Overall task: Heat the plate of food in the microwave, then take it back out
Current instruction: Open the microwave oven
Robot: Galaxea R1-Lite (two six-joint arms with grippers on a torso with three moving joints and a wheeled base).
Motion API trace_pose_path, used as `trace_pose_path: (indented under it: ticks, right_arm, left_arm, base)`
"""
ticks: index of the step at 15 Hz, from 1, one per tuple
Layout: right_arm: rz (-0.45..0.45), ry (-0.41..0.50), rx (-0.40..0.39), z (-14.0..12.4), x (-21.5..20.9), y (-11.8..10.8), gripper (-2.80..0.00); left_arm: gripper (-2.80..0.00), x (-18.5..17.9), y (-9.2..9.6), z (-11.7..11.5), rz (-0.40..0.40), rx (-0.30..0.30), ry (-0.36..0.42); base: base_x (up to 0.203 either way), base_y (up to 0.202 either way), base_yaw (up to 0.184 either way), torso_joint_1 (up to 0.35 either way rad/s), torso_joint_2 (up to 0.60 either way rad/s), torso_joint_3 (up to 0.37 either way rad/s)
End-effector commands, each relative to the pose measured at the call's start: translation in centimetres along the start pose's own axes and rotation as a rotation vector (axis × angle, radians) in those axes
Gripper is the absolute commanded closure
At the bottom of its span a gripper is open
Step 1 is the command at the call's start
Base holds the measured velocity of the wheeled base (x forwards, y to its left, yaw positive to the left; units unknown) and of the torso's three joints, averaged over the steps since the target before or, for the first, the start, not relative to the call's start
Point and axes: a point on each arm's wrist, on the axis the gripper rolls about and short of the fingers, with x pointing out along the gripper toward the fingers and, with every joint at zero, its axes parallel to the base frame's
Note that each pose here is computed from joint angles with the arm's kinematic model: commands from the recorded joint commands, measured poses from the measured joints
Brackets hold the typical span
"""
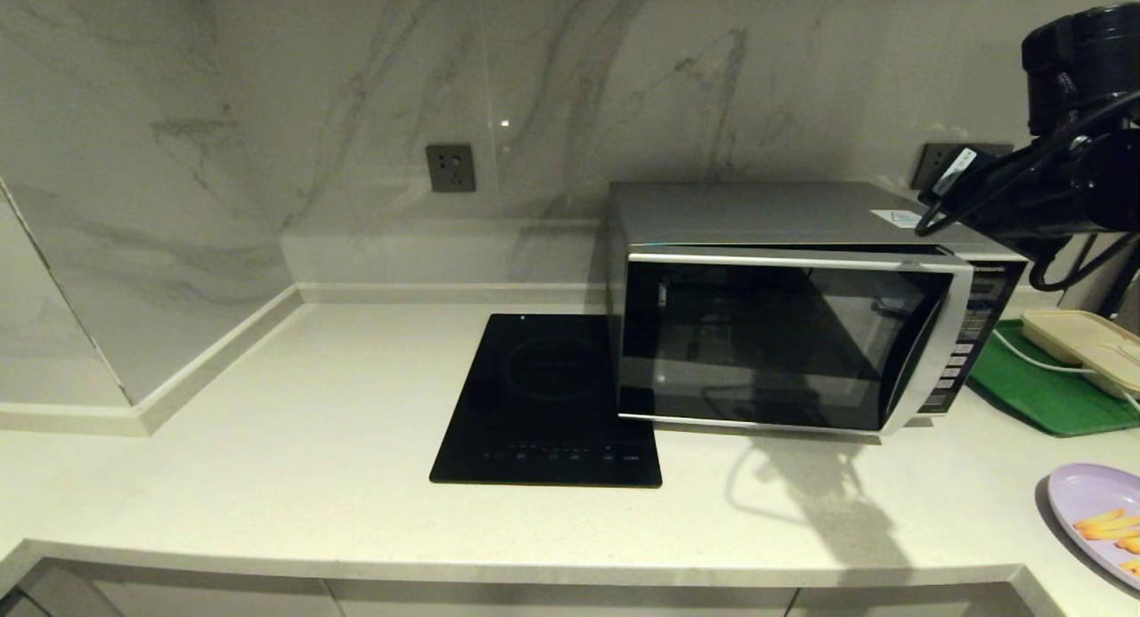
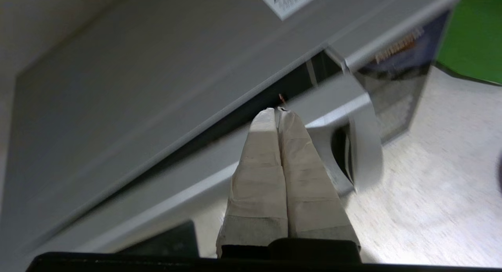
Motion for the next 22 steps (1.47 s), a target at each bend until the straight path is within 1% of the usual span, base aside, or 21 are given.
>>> trace_pose_path:
  ticks: [1, 3, 5, 6, 10, 12, 15, 22]
  right_arm:
    - [-0.027, 0.024, 0.008, -0.3, 3.7, 0.5, 0.0]
    - [-0.033, 0.025, 0.016, -0.2, 5.2, 0.6, 0.0]
    - [0.009, 0.061, 0.022, -0.1, 5.7, 0.4, 0.0]
    - [0.014, 0.071, 0.019, -0.2, 6.0, 0.5, 0.0]
    - [0.003, 0.09, 0.016, -1.0, 8.1, 0.6, 0.0]
    - [0.012, 0.105, 0.015, -1.2, 8.3, 0.5, 0.0]
    - [0.001, 0.119, 0.013, -1.5, 8.9, 0.2, 0.0]
    - [-0.032, 0.152, 0.011, -1.8, 8.5, -1.4, 0.0]
  left_arm:
    - [0.0, 0.0, 0.0, 0.0, 0.0, -0.001, -0.001]
    - [0.0, 0.0, 0.0, 0.0, 0.001, -0.001, -0.001]
    - [0.0, 0.0, 0.0, 0.0, 0.0, 0.001, -0.001]
    - [0.0, 0.0, 0.0, 0.0, 0.0, 0.001, -0.001]
    - [0.0, 0.0, 0.0, 0.0, 0.0, 0.001, -0.001]
    - [0.0, 0.0, 0.0, 0.0, 0.0, -0.001, -0.001]
    - [0.0, 0.0, 0.0, 0.0, 0.0, -0.001, -0.001]
    - [0.0, 0.0, 0.0, 0.0, 0.0, -0.001, -0.001]
  base:
    - [0.0, 0.0, 0.0, 0.0, 0.0, 0.0]
    - [0.0, 0.0, 0.0, 0.0, 0.0, 0.0]
    - [0.0, 0.0, 0.0, 0.0, 0.0, 0.0]
    - [0.0, 0.0, 0.0, 0.0, 0.0, 0.0]
    - [0.0, 0.0, 0.0, 0.0, 0.0, 0.0]
    - [0.0, 0.0, 0.0, 0.0, 0.0, 0.0]
    - [0.0, 0.0, 0.0, 0.0, 0.0, 0.0]
    - [0.0, 0.0, 0.0, 0.0, 0.0, 0.0]
